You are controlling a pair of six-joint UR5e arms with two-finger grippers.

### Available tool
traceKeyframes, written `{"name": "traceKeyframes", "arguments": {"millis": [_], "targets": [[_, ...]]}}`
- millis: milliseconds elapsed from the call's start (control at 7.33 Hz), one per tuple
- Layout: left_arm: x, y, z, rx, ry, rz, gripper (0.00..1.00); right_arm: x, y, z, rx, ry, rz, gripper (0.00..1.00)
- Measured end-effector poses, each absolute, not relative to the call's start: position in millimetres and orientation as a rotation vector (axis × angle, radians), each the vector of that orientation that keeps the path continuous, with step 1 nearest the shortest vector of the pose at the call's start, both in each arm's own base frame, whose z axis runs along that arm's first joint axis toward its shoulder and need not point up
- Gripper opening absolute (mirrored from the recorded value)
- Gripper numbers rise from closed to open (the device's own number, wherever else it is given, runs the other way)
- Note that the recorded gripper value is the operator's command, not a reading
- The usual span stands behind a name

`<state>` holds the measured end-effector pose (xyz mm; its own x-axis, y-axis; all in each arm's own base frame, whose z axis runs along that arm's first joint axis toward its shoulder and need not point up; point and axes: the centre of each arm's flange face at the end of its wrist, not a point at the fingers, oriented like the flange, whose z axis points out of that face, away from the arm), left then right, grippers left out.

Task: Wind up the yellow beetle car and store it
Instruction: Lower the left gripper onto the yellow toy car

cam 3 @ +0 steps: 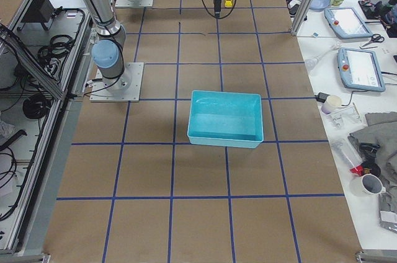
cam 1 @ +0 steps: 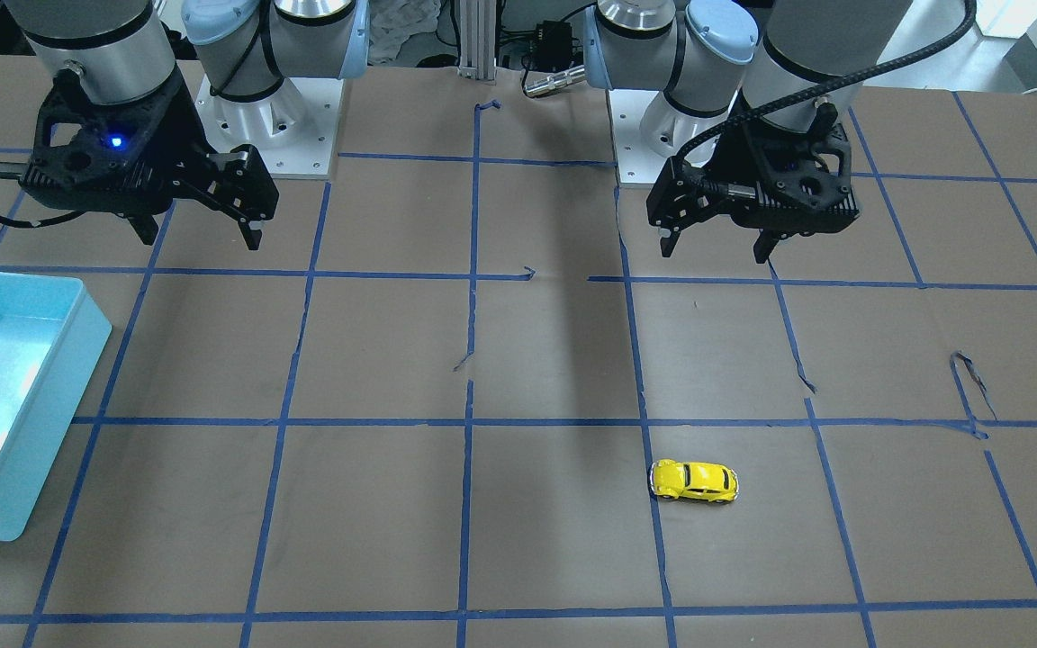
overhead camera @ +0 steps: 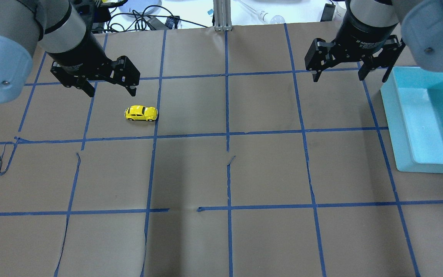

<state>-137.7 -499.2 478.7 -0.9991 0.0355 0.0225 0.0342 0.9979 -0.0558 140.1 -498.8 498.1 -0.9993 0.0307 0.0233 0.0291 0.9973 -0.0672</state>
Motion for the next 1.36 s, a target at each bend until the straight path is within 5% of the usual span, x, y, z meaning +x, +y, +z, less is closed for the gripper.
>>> {"name": "traceKeyframes", "arguments": {"millis": [409, 1364], "targets": [[-137.4, -538.5, 438.7, -0.264, -3.108, 0.098, 1.00, 140.0, -499.7, 498.4, -0.047, -3.114, 0.111, 1.00], [-125.0, -618.8, 301.6, -1.558, -2.769, -0.006, 0.99, 139.7, -497.9, 500.1, -0.046, -3.114, 0.113, 1.00]]}}
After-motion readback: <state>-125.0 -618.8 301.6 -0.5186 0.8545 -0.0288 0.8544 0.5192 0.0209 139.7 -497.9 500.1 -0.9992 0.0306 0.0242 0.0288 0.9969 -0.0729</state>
